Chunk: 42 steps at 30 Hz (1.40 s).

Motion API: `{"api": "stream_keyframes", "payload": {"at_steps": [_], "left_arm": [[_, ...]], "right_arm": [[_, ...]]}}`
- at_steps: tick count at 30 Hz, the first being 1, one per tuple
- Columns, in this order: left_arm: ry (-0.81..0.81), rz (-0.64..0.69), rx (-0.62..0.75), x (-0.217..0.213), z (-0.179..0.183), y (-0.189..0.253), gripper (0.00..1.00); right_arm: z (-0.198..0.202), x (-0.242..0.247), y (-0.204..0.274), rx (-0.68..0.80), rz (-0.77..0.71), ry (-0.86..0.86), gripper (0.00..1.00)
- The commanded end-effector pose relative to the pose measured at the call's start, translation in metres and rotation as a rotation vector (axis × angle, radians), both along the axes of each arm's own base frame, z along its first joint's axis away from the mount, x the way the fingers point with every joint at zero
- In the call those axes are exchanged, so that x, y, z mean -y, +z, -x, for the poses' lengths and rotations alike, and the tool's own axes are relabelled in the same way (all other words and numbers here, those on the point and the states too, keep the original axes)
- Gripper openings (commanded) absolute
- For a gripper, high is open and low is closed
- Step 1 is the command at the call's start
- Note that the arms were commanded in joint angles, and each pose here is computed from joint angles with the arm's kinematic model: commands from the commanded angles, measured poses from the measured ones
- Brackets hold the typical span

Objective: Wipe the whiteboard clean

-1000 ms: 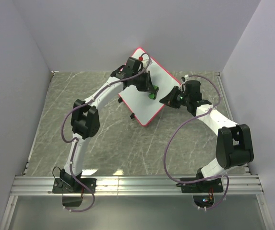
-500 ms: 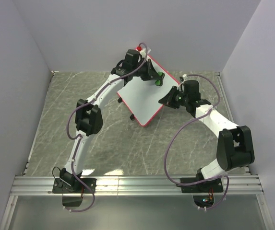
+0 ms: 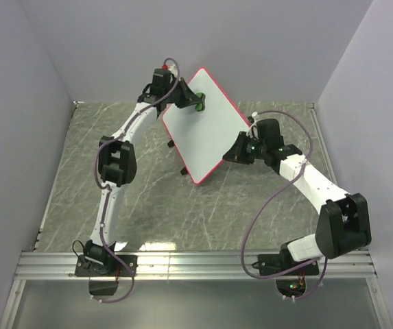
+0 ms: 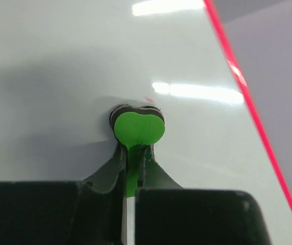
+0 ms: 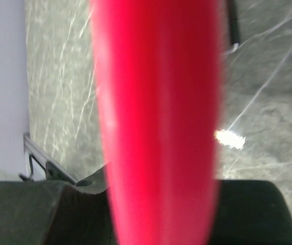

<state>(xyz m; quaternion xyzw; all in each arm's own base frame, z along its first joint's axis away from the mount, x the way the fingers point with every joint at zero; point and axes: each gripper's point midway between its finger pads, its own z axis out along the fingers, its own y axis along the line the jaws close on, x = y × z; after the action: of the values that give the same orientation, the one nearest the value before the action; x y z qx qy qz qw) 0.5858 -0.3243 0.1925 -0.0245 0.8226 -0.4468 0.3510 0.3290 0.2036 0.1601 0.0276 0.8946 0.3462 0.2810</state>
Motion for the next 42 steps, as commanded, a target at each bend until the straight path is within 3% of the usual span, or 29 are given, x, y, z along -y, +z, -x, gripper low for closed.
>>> {"api": "stream_keyframes", "payload": {"at_steps": [1,7,14,23,26,27,30,37,42], "left_arm": [[0.085,-0.069,-0.102,-0.018,-0.015,-0.067,0.0],[0.102,-0.026,-0.077,-0.029,-0.03,-0.062,0.0],[0.024,0.006,-0.055,-0.015,-0.02,-0.056,0.0],[0.008,-0.102,-0.126,-0.036,0.018,-0.081,0.0],[0.016,-0.124,-0.178,-0.051,0.029,-0.099,0.0],[0.022,-0.133,-0.199,-0.059,0.034,-0.104,0.0],[0.035,-0.153,-0.232,-0.073,0.041,-0.113,0.0],[0.06,-0.168,-0.245,-0.093,0.043,-0.114,0.0],[0.077,-0.157,-0.243,-0.103,0.036,-0.106,0.0]], "right_arm": [[0.117,-0.009,-0.052,-0.253,0.158,0.402,0.0],[0.135,-0.02,-0.056,-0.287,0.203,0.455,0.0],[0.15,-0.027,-0.062,-0.319,0.218,0.476,0.0],[0.113,-0.039,-0.029,-0.198,0.207,0.37,0.0],[0.099,-0.048,-0.015,-0.169,0.193,0.361,0.17],[0.095,-0.05,-0.016,-0.174,0.197,0.359,0.32],[0.08,-0.058,-0.005,-0.141,0.193,0.354,0.42],[0.064,-0.073,0.026,-0.08,0.138,0.357,0.53],[0.062,-0.075,0.043,-0.048,0.116,0.35,0.55]]}}
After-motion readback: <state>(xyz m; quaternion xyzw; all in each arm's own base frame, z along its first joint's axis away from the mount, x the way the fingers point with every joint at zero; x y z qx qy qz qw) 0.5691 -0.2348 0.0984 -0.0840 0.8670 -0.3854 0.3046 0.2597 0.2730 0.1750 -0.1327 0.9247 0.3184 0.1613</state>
